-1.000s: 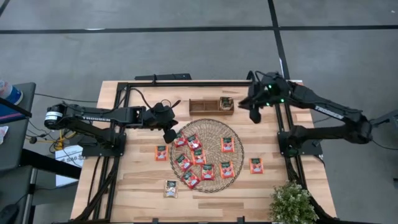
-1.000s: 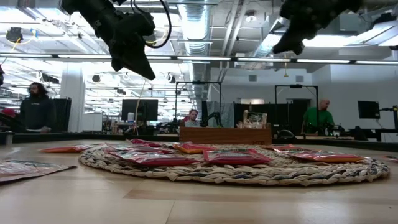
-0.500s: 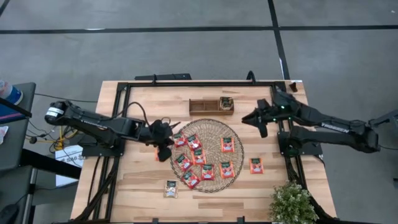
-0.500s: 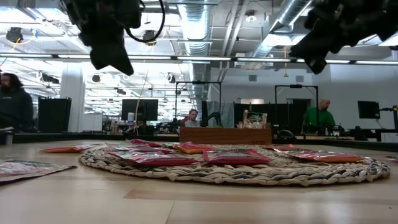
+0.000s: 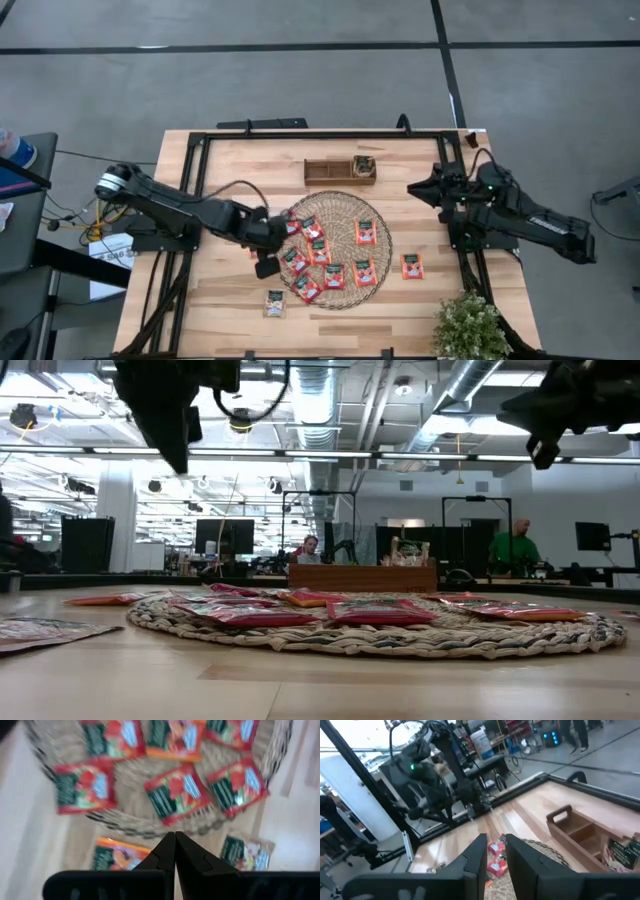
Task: Pick & Place Tea
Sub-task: Put the brown tea bag into the right slot of the wooden organizer
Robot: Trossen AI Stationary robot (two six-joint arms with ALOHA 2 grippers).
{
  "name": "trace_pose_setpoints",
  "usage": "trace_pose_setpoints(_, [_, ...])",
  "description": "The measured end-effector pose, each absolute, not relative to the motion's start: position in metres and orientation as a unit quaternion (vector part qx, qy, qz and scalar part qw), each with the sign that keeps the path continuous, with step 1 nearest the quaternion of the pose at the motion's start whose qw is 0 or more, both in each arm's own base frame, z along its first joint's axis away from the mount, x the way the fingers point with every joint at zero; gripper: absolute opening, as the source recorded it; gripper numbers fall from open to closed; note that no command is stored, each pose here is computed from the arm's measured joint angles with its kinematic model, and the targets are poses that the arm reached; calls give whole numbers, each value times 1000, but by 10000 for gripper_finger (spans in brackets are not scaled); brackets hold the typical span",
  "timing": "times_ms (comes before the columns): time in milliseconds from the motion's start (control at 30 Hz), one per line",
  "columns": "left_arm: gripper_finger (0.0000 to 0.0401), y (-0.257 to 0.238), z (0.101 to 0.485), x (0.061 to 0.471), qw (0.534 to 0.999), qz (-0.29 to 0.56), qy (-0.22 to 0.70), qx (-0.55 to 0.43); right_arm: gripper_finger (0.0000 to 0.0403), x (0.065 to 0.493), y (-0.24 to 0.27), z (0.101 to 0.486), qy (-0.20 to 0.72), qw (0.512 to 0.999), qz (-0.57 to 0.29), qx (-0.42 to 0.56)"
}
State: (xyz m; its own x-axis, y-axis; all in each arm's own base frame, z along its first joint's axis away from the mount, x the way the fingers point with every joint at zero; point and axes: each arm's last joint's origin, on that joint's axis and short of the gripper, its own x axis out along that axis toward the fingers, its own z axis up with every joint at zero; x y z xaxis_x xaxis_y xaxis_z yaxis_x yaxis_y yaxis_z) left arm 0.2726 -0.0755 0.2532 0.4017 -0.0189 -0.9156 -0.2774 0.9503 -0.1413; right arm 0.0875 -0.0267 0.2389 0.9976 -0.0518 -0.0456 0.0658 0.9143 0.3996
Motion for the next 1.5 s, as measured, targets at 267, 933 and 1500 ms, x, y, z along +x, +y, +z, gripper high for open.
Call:
trace_pose_setpoints(267, [0, -117, 227, 292, 769, -1, 617, -166, 63, 81, -24, 239, 11, 978, -28, 206])
trace_pose_setpoints(933, [14, -156, 224, 283, 760, 44, 609, -221, 62, 82, -24, 236, 24, 981, -25, 193])
trace_pose_setpoints(1500, [165, -175, 207, 290, 772, 34, 600, -206, 62, 82, -24, 237, 24, 981, -24, 190])
